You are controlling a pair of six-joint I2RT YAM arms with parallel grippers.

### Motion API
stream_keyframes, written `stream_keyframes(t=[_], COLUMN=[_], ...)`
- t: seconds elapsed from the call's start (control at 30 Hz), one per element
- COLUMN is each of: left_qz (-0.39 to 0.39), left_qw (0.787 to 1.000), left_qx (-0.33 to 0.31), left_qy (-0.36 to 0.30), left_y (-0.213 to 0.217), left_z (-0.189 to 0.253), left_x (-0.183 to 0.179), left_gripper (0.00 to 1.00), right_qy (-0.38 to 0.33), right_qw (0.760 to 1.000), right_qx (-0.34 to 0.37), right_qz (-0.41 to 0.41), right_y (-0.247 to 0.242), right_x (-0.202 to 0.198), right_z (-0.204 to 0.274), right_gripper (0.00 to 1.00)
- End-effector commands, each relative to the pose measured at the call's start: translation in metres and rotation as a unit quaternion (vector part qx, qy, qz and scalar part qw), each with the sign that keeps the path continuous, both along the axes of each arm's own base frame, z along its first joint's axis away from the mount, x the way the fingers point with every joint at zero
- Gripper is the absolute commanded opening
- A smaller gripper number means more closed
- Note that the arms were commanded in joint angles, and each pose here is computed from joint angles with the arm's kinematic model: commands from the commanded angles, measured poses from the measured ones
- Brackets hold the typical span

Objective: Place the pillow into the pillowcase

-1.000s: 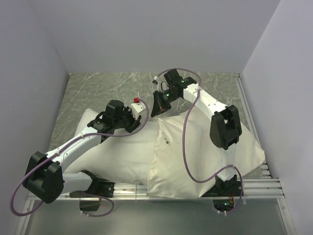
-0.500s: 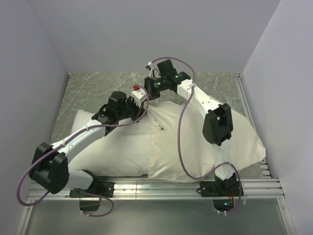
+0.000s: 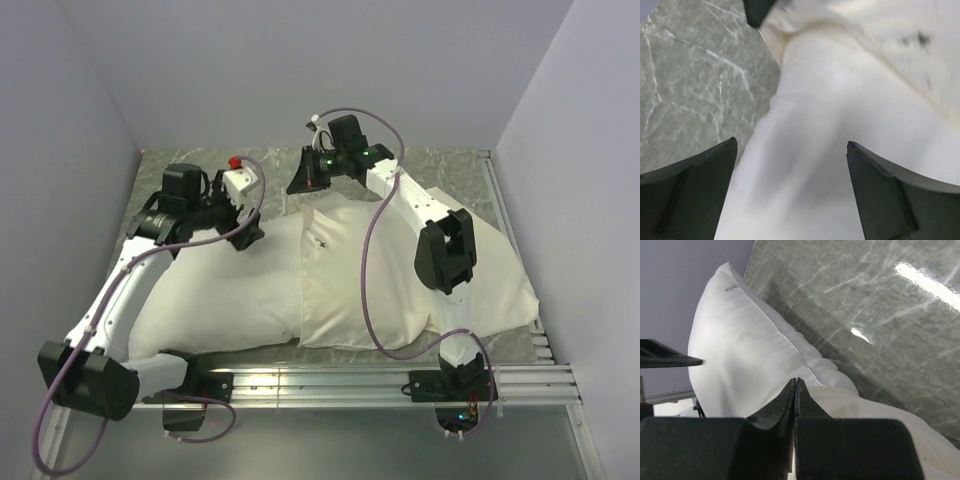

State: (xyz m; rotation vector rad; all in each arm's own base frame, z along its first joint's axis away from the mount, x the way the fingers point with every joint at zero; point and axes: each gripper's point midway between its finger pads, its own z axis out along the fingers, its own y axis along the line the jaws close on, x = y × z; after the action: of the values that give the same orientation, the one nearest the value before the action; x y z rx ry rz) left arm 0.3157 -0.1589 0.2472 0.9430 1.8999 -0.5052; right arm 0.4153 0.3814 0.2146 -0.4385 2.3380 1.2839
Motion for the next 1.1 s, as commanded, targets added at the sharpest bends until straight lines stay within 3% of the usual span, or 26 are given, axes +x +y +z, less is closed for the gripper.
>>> stream_keyframes(t=[0.0,0.17,0.27,0.3,0.37,0.47,0.53,0.7,0.83,0.97,1.03,1.07], left_qz=[-0.099,-0.139,-0.16,-0.164,-0.153,-0.152,-0.145,-0.129,-0.086,-0.016,0.035,0.055], left_qw=[0.99,0.985,0.984,0.985,0.988,0.982,0.98,0.974,0.982,0.989,0.99,0.989], left_qx=[0.097,0.072,0.042,0.029,-0.018,-0.079,-0.089,-0.123,-0.122,-0.137,-0.135,-0.135], left_qy=[0.037,0.077,0.066,0.049,-0.016,-0.082,-0.101,-0.139,-0.119,-0.052,-0.029,-0.018], left_y=[0.022,0.007,-0.019,-0.028,-0.053,-0.095,-0.098,-0.105,-0.094,-0.08,-0.058,-0.05], left_z=[-0.042,-0.094,-0.111,-0.107,-0.078,-0.017,0.0,0.04,0.023,-0.006,-0.027,-0.034], left_x=[-0.049,-0.055,-0.055,-0.055,-0.038,-0.021,-0.013,0.0,0.012,0.026,0.046,0.052], left_gripper=[0.97,0.92,0.67,0.5,0.35,0.01,0.0,0.0,0.0,0.0,0.0,0.0], right_qy=[-0.043,-0.037,-0.024,-0.016,-0.016,-0.009,0.006,-0.043,-0.053,-0.073,-0.092,-0.08], right_qw=[0.998,0.997,0.996,0.995,0.994,0.989,0.987,0.974,0.978,0.985,0.988,0.993], right_qx=[0.032,0.045,0.062,0.067,0.081,0.14,0.156,0.218,0.198,0.158,0.123,0.091], right_qz=[0.032,0.055,0.066,0.066,0.075,0.054,0.039,-0.033,-0.044,-0.007,0.016,0.014], right_y=[0.006,0.017,0.029,0.034,0.049,0.077,0.08,0.087,0.093,0.096,0.09,0.078], right_x=[-0.013,-0.031,-0.045,-0.05,-0.062,-0.071,-0.07,-0.044,-0.029,-0.032,-0.037,-0.037], right_z=[0.035,0.041,0.046,0.049,0.053,0.093,0.105,0.164,0.144,0.113,0.095,0.079], right_gripper=[0.0,0.0,0.0,0.0,0.0,0.0,0.0,0.0,0.0,0.0,0.28,0.55])
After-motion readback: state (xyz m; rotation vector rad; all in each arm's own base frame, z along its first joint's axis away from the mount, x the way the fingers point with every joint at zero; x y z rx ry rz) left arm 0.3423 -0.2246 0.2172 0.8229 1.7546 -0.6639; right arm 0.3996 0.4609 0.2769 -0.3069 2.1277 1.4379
